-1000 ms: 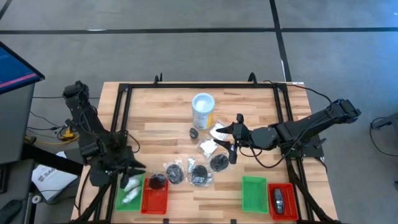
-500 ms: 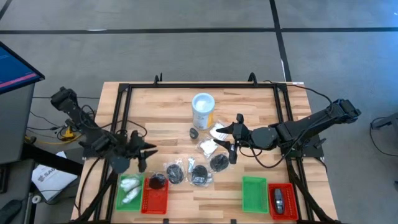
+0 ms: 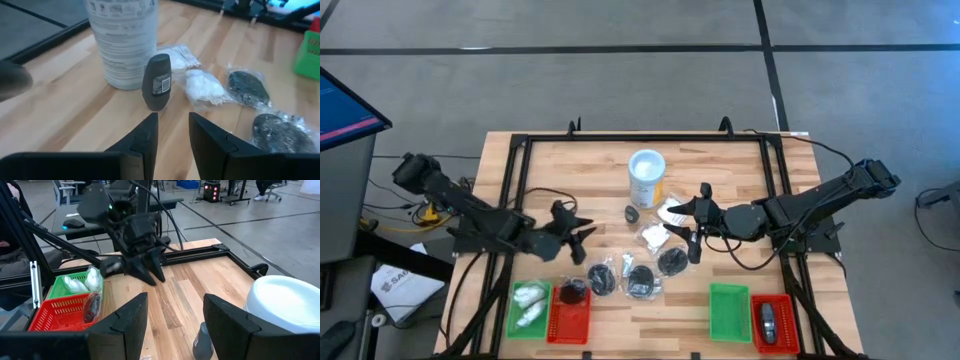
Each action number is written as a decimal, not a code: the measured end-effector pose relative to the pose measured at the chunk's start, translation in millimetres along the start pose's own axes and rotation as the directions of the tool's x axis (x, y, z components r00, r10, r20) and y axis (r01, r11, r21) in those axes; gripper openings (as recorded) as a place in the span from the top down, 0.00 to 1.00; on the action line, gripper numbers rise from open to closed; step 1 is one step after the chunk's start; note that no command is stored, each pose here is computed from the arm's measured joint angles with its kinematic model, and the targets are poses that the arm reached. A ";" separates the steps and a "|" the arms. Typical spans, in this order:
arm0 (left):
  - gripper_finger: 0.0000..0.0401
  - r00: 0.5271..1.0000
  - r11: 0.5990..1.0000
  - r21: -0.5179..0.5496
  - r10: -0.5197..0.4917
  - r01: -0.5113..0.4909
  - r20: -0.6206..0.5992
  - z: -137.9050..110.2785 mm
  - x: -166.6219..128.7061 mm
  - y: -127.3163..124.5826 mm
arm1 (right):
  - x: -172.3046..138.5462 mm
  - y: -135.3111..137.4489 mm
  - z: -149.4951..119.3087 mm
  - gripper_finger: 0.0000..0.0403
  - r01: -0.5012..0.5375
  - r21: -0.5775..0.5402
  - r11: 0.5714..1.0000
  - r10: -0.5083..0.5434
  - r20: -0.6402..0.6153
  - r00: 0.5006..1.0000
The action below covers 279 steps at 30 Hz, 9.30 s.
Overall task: Pick & Place Travel size toiletries
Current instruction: Put the deodorant into the right red bin
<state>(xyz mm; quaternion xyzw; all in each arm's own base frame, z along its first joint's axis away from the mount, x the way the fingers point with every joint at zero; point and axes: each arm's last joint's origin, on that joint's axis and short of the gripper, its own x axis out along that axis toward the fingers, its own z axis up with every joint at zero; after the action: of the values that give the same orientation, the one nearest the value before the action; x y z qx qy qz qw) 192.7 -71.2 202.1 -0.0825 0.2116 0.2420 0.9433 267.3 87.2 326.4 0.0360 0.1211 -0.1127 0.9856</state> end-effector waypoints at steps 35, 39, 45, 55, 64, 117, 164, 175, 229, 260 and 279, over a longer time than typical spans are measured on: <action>0.50 0.989 0.994 -0.105 0.052 -0.037 0.139 -4.6 100.8 -5.7 | -0.1 0.1 -0.2 0.55 0.000 -0.001 1.000 0.000 -0.002 1.000; 0.50 0.988 0.993 -0.109 0.069 -0.054 0.141 -8.2 108.3 -3.8 | -0.1 0.1 -0.2 0.55 0.000 -0.001 1.000 0.000 -0.001 1.000; 0.50 0.986 0.990 -0.127 0.083 -0.065 0.143 -14.8 117.1 -3.3 | -0.1 0.1 -0.2 0.55 0.000 -0.001 1.000 0.000 -0.001 1.000; 0.50 0.983 0.989 -0.140 0.072 -0.048 0.171 -19.9 128.0 -9.1 | -0.1 0.1 -0.2 0.55 0.000 -0.001 1.000 0.000 -0.002 1.000; 0.50 0.981 0.995 -0.087 0.063 -0.047 0.185 -14.0 146.9 -25.0 | 1.8 -0.9 -10.4 0.55 0.005 -0.015 1.000 -0.005 -0.024 1.000; 0.40 0.983 0.999 -0.023 0.031 -0.028 0.181 -5.6 166.3 -22.2 | 1.8 -0.8 -10.2 0.55 0.004 -0.014 1.000 -0.004 -0.022 1.000; 0.54 0.978 0.999 -0.029 -0.011 0.018 0.207 1.8 167.0 -37.3 | 1.8 -0.8 -11.1 0.55 0.005 -0.018 1.000 -0.005 -0.028 1.000; 0.54 0.930 0.985 -0.102 -0.093 0.138 0.355 59.5 110.5 -44.5 | 1.8 -0.8 -11.1 0.55 0.005 -0.018 1.000 -0.005 -0.028 1.000; 0.54 0.842 0.933 -0.156 -0.210 0.325 0.497 113.2 83.8 -55.5 | 42.1 6.9 -31.8 0.55 0.037 -0.114 0.993 -0.044 -0.056 0.997; 0.54 0.850 0.945 -0.139 -0.194 0.296 0.491 111.0 84.4 -55.4 | 69.0 -4.2 -36.1 0.43 0.052 -0.016 0.998 -0.053 -0.024 0.998; 0.54 0.846 0.943 -0.142 -0.194 0.300 0.497 112.5 83.7 -55.6 | 71.8 -7.9 -30.0 0.36 0.037 0.017 0.999 -0.037 0.023 0.999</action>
<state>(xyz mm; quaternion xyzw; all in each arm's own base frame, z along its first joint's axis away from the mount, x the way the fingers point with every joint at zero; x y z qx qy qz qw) 326.8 -55.3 269.2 -0.1482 -0.0665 0.1521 0.9749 326.4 67.1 279.3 0.0407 0.1091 -0.1323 0.9844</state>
